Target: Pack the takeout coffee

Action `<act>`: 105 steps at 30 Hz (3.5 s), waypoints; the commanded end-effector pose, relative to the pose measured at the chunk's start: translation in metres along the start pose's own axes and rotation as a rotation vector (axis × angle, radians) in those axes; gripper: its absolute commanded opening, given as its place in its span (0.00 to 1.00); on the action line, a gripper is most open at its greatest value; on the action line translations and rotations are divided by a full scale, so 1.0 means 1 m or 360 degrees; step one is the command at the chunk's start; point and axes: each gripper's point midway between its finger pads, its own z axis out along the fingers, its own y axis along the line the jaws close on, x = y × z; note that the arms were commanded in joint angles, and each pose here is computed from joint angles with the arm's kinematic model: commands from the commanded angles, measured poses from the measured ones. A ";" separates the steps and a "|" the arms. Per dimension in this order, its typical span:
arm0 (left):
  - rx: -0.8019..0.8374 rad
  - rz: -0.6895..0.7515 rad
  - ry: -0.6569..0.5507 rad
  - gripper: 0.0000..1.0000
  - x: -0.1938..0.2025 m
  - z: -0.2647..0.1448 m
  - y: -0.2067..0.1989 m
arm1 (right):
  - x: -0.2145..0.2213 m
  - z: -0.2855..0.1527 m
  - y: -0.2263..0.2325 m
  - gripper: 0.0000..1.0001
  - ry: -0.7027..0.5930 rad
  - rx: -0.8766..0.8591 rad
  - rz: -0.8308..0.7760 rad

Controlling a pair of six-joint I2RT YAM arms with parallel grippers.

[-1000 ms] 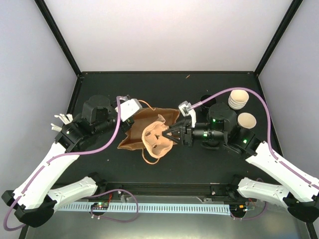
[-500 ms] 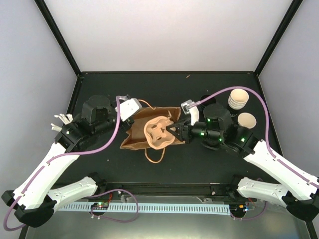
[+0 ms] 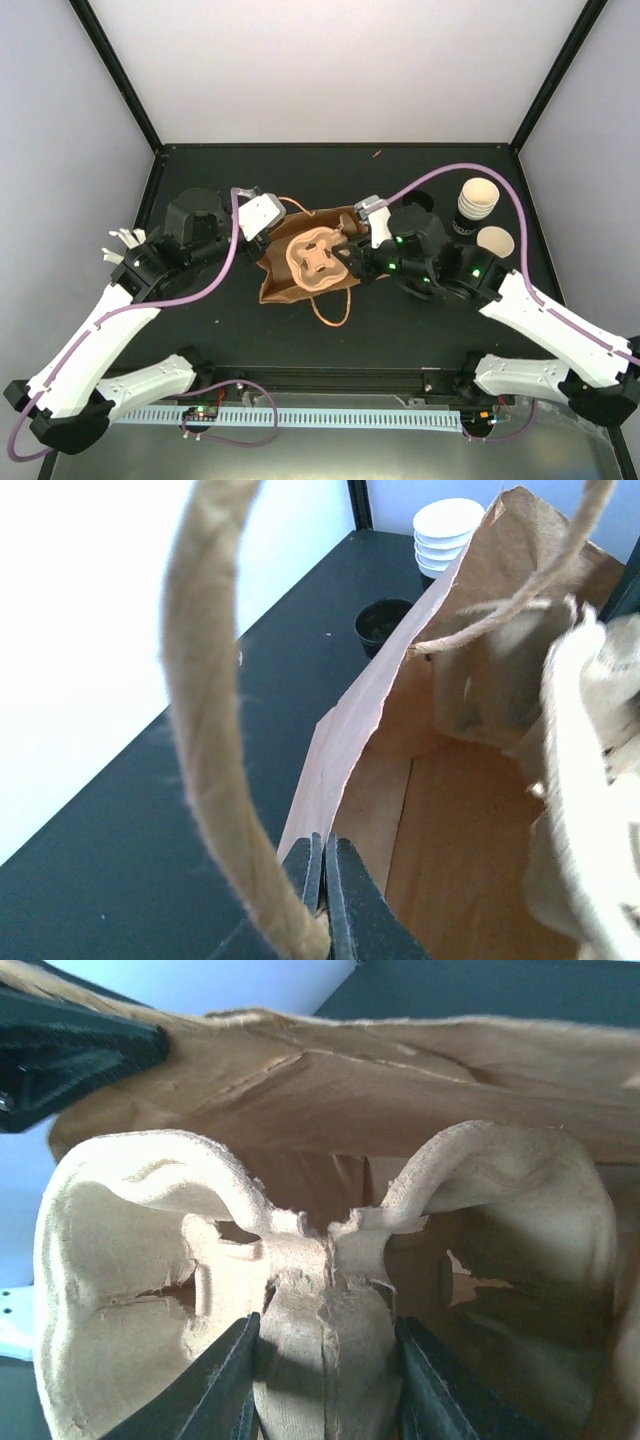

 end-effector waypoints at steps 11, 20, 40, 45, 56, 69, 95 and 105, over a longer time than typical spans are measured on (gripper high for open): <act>0.0100 -0.0149 -0.0131 0.02 -0.033 -0.003 -0.008 | 0.000 0.027 -0.015 0.37 0.0040 0.0555 -0.0232; 0.0114 -0.0275 -0.0097 0.02 -0.035 0.004 -0.007 | 0.019 0.042 -0.013 0.38 0.0108 0.0619 -0.0299; 0.0239 -0.0512 -0.0018 0.02 -0.038 0.029 -0.018 | 0.066 0.068 -0.029 0.38 0.0302 0.0724 -0.0407; 0.0280 -0.0509 -0.0039 0.02 -0.040 0.029 -0.024 | 0.071 0.073 -0.032 0.39 0.0397 0.0787 -0.0417; 0.0303 -0.0498 -0.0052 0.02 -0.040 0.027 -0.031 | 0.066 0.072 -0.034 0.40 0.0476 0.0785 -0.0295; 0.0310 -0.0532 -0.0096 0.02 -0.047 0.024 -0.035 | 0.088 0.089 -0.053 0.40 0.0529 0.0886 -0.0206; 0.0376 -0.0593 -0.0089 0.02 -0.052 0.011 -0.043 | 0.103 0.116 -0.080 0.39 0.0533 0.0914 -0.0308; 0.0430 -0.0626 -0.0107 0.02 -0.054 0.008 -0.048 | 0.125 0.125 -0.087 0.39 0.0607 0.0893 -0.0320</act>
